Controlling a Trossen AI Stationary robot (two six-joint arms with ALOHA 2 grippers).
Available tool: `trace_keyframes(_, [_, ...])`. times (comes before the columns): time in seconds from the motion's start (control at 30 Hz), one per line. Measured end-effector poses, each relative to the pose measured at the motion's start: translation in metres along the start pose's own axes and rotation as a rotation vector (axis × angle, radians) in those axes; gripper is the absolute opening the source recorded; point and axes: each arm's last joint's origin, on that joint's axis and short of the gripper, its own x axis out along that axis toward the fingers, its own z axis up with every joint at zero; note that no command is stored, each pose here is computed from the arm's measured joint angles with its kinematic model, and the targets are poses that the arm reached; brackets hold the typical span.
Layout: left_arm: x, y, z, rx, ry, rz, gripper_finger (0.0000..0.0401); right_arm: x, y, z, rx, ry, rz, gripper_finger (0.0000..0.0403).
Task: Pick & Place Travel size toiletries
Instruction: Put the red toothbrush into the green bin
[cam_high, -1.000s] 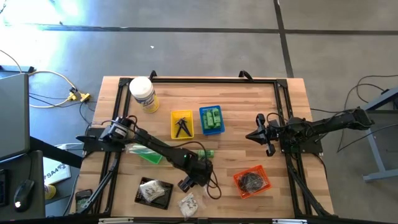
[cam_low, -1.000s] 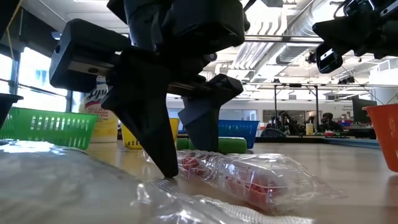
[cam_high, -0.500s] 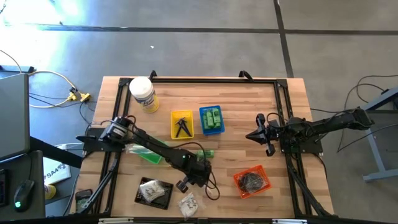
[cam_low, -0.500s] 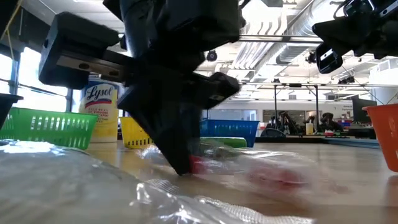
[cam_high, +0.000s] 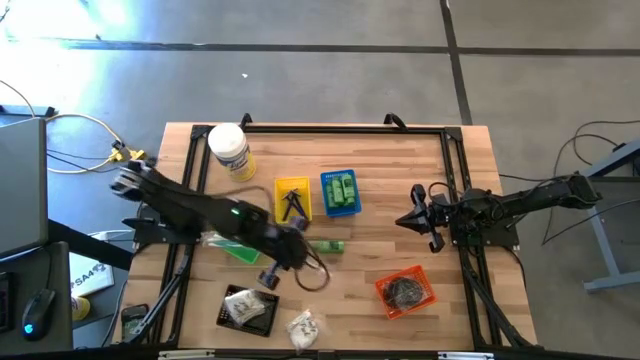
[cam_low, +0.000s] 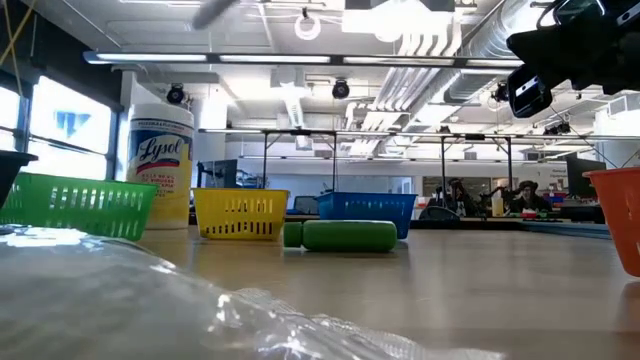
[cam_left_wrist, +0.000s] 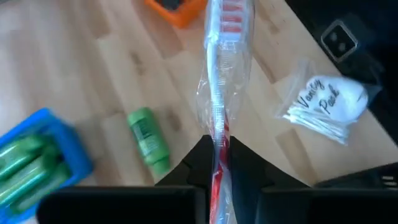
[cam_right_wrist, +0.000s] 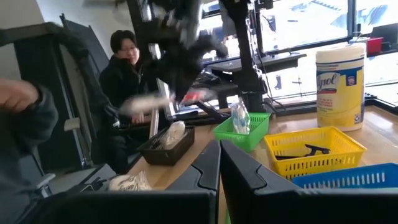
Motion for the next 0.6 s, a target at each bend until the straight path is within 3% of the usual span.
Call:
trace_keyframes(0.13, [-0.046, 0.001, -0.020, -0.091, -0.058, 0.064, 0.0027, 0.000, 0.000, 0.000, -0.008, 0.002, 0.007, 0.0003])
trace_keyframes(0.27, [-0.081, -0.001, -0.059, -0.279, -0.084, 0.134, 0.0013, 0.000, 0.000, 0.000, -0.011, 0.003, 0.009, 0.0003])
trace_keyframes(0.47, [-0.100, -0.010, -0.137, -0.601, -0.017, 0.219, 0.0017, 0.000, 0.000, 0.000, -0.018, 0.003, 0.010, 0.0003])
trace_keyframes(0.6, [-0.095, -0.017, -0.175, -0.688, 0.070, 0.210, 0.0018, 0.000, 0.000, 0.000, -0.018, 0.003, 0.009, 0.0003])
